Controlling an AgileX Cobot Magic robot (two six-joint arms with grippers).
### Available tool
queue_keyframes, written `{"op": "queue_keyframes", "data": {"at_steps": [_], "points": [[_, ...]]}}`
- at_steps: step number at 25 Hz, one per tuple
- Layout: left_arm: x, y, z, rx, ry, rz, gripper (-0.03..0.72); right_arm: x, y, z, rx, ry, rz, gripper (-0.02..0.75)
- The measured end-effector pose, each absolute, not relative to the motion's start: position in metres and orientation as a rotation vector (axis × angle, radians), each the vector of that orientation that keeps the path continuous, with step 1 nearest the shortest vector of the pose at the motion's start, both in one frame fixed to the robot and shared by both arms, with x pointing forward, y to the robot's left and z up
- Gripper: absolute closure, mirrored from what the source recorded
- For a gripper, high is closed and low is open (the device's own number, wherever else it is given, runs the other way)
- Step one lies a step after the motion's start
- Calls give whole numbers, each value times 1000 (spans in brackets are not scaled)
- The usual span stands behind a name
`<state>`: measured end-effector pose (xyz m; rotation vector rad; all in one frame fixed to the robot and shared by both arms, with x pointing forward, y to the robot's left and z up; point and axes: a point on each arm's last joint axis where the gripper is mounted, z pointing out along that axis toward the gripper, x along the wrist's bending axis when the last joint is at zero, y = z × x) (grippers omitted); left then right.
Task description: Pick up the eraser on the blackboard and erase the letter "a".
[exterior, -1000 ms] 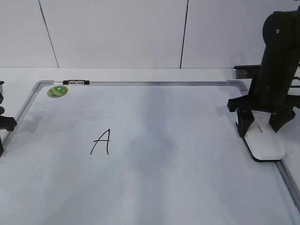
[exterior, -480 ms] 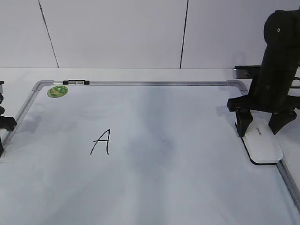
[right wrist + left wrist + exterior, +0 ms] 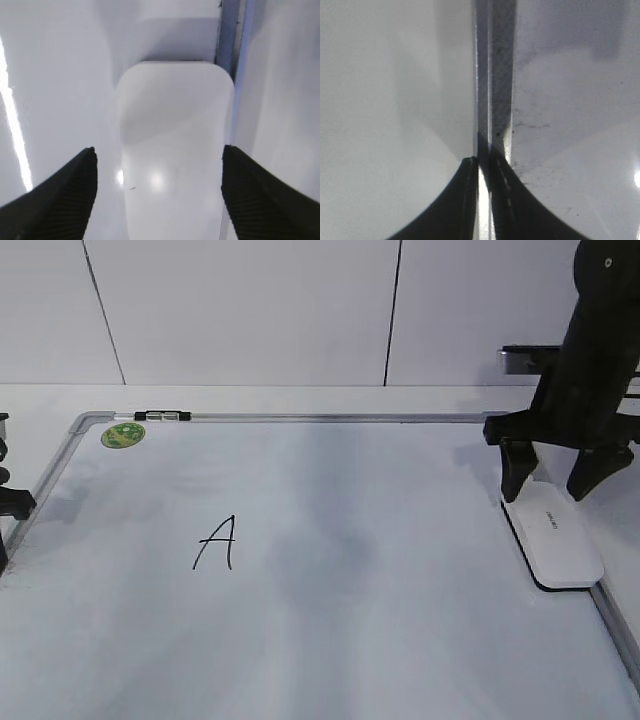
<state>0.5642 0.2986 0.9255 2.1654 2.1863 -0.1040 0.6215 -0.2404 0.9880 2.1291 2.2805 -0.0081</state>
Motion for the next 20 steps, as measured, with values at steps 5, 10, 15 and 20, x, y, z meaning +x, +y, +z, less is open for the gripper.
{"op": "queue_keyframes", "data": {"at_steps": [5,10,15,20], "points": [[564,299,925,2165,2186,-104,617,622,-240,993,2122,2278,10,153],[566,299,927,2165,2184,-101,593,622,-240,993,2121,2281,12,153],[566,298,931,2169,2191,-134,458,622,-240,993,2121,2281,12,153],[574,298,950,2153,2165,-94,291,622,-240,994,2119,2280,14,152]]}}
